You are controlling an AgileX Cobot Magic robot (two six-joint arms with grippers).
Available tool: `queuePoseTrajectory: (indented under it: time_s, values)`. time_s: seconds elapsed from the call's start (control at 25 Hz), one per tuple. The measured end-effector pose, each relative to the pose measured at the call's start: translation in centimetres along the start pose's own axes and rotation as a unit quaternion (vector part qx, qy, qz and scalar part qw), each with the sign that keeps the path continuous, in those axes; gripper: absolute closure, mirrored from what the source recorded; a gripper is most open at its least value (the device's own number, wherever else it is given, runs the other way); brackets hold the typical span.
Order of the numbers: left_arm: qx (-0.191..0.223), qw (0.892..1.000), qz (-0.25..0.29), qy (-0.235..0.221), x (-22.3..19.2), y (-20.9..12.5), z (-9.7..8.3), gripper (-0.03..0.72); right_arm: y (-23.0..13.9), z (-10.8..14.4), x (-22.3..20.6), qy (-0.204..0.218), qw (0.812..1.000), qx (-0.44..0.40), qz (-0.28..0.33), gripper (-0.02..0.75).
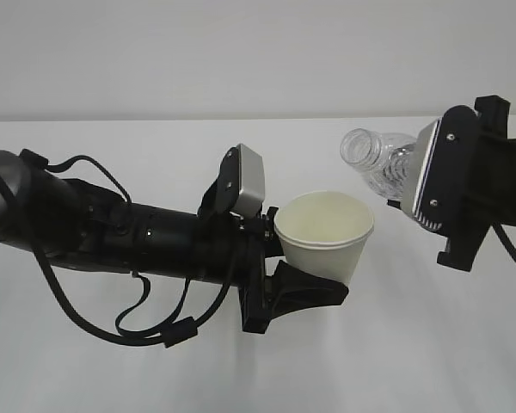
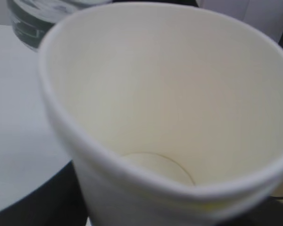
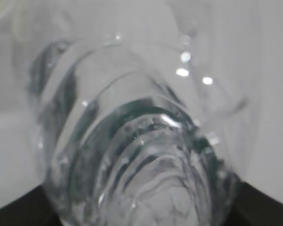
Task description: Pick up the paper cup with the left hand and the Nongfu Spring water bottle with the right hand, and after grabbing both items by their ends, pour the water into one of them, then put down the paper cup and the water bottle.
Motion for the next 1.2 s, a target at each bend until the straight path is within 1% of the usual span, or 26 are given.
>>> queuePoseTrajectory:
  time_s: [0.32, 0.68, 1.08, 1.2]
  values:
    - [-0.001, 1.0, 0.001, -0.001, 0.0, -0.04, -0.05, 0.237, 0.0, 0.0, 0.0, 0.0, 0.998, 0.058, 0.0, 0.288]
    - [-0.005, 1.0, -0.002, -0.008, 0.0, 0.06, -0.3, 0.237, 0.0, 0.0, 0.0, 0.0, 0.99, 0.14, 0.0, 0.288]
    - [-0.009, 1.0, 0.001, -0.012, 0.02, -0.1, -0.46, 0.237, 0.06, -0.02, 0.0, -0.001, 0.985, 0.175, -0.002, 0.288]
    - [-0.024, 1.0, 0.002, -0.015, 0.02, -0.13, -0.56, 0.237, 0.09, -0.03, 0.0, -0.001, 0.983, 0.183, -0.002, 0.288]
Point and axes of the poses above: a point on each arm's last joint axis where the gripper is mounted, x pointing back along that axis away from the gripper, z along the wrist's bending axis when the last joint is at zero, y = z × x, the point moved 9 cm from there along -x, pointing out along that axis toward the gripper, and after that the axes turned 1 degree about -x, right-handed, at the moved point
